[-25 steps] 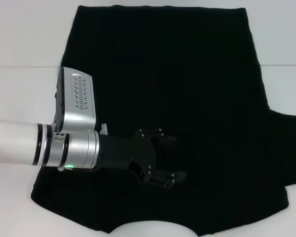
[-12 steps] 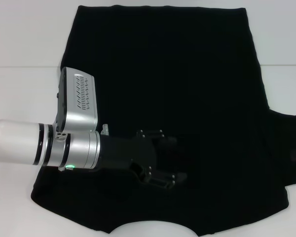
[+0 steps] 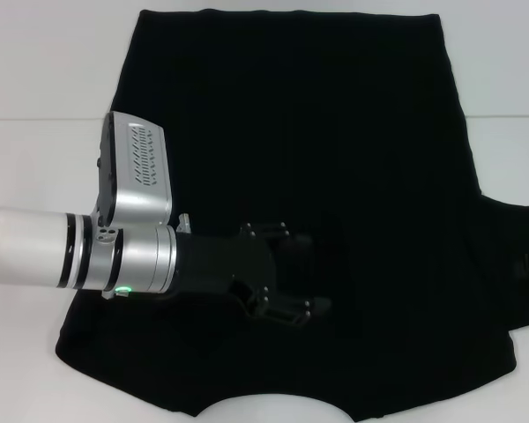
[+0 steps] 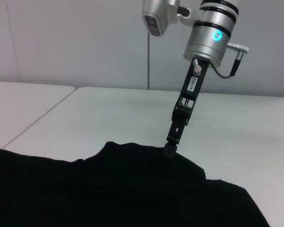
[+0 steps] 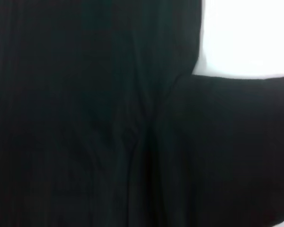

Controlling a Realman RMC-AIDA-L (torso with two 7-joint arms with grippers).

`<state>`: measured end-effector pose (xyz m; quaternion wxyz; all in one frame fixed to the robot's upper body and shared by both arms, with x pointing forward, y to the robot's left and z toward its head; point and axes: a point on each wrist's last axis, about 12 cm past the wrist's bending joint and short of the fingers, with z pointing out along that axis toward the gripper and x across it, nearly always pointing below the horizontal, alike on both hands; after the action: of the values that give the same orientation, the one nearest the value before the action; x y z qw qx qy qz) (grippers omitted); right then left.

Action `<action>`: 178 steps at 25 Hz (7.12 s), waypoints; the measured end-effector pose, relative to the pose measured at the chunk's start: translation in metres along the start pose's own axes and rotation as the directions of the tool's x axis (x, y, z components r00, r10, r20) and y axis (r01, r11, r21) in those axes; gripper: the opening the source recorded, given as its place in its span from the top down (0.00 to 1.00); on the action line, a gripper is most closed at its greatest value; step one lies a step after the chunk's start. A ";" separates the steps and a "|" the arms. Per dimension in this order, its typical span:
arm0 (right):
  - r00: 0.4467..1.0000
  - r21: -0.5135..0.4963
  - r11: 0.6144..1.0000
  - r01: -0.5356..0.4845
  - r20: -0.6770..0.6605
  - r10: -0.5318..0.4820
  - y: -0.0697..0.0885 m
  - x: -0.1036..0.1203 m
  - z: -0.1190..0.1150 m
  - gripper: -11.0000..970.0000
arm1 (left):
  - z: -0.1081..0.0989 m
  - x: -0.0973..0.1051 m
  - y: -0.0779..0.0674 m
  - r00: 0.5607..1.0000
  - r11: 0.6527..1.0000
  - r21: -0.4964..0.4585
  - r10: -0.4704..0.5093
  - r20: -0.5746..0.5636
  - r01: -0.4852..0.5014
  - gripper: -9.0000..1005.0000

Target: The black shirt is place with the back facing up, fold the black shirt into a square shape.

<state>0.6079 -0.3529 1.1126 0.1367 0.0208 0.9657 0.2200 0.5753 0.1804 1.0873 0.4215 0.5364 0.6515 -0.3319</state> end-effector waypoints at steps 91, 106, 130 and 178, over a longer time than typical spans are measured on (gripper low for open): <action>0.777 -0.314 0.747 0.586 0.481 -0.406 0.074 0.000 0.012 0.05 | -0.084 0.020 -0.001 0.915 0.906 -0.149 -0.373 0.155 0.395 0.10; 0.686 -0.286 0.665 0.690 0.551 -0.475 0.104 0.002 0.037 0.05 | -0.164 0.075 -0.031 0.821 0.734 -0.413 -0.568 0.062 0.539 0.10; 0.666 -0.312 0.597 0.739 0.469 -0.580 0.114 -0.001 0.033 0.05 | -0.162 0.095 -0.040 0.759 0.702 -0.430 -0.649 -0.058 0.568 0.10; 0.954 -0.339 0.895 0.290 0.029 -0.299 -0.001 0.051 -0.015 0.05 | -0.148 0.082 -0.029 0.760 0.725 -0.409 -0.641 -0.108 0.554 0.97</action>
<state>0.5552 -0.3553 1.1118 0.1584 -0.1520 0.9067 0.3602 0.5126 0.3395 1.0751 0.2970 0.2475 0.8847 -0.2605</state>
